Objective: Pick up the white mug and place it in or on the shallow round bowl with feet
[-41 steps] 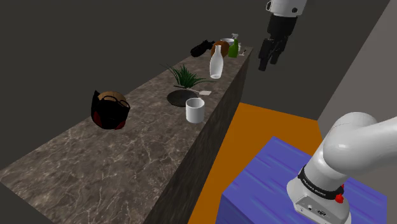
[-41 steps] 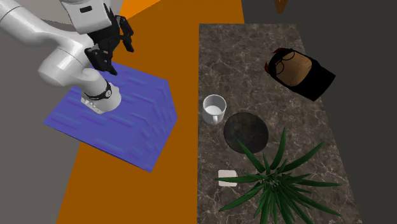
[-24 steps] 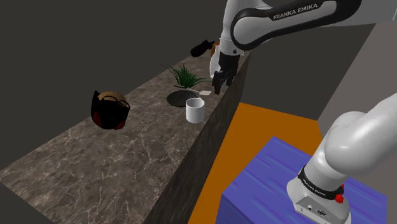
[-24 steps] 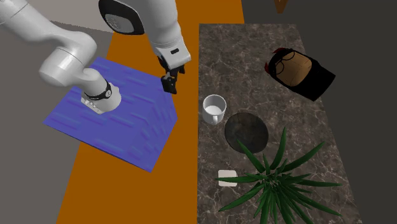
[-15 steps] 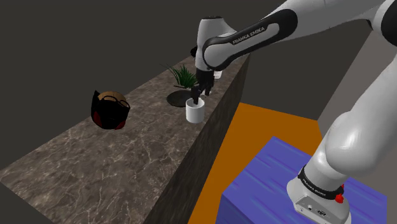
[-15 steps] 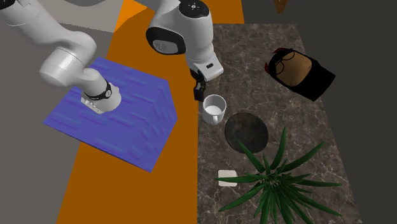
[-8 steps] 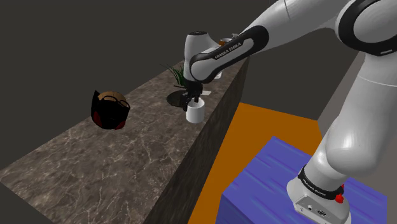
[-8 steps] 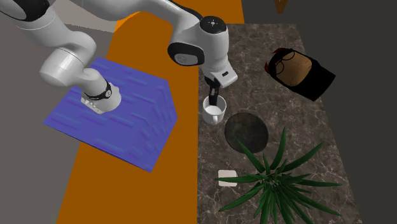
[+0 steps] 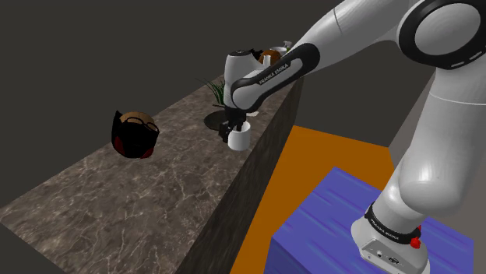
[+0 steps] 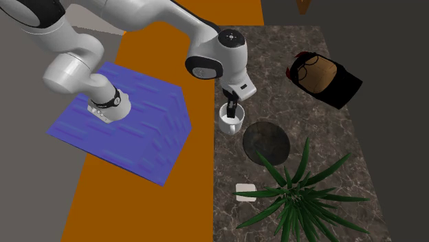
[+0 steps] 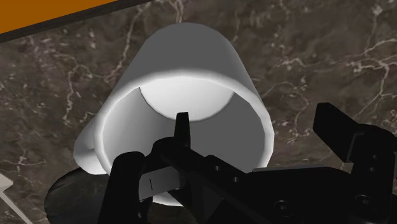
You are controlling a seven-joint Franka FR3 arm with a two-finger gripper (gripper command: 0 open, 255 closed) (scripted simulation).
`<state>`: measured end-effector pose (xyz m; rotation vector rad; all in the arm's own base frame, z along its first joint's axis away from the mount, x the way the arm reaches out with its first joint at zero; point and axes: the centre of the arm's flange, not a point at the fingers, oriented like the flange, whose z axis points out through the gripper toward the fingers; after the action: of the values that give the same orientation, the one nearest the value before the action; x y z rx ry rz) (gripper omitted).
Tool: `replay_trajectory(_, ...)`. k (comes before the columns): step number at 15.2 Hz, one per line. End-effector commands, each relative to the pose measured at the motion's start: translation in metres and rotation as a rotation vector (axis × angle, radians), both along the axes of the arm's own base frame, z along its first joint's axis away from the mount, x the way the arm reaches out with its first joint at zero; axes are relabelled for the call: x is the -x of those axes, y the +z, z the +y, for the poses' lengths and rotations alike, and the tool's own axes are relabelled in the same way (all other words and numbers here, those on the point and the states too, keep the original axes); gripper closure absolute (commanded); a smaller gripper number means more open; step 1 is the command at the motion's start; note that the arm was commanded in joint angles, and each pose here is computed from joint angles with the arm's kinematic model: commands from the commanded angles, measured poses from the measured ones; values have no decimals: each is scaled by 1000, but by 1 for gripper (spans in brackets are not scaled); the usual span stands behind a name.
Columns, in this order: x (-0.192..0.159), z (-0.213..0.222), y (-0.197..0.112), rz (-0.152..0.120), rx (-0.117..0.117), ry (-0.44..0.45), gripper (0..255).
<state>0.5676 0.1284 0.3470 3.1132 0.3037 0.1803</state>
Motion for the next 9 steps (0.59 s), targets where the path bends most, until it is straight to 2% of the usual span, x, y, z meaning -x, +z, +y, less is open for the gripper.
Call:
replay_trajectory(1, 0, 0, -1, 0, 0, 0, 0)
replay_trajectory(5, 0, 0, -1, 0, 0, 0, 0)
replay_trajectory(6, 0, 0, -1, 0, 0, 0, 255)
replay_trajectory(9, 0, 0, -1, 0, 0, 0, 255)
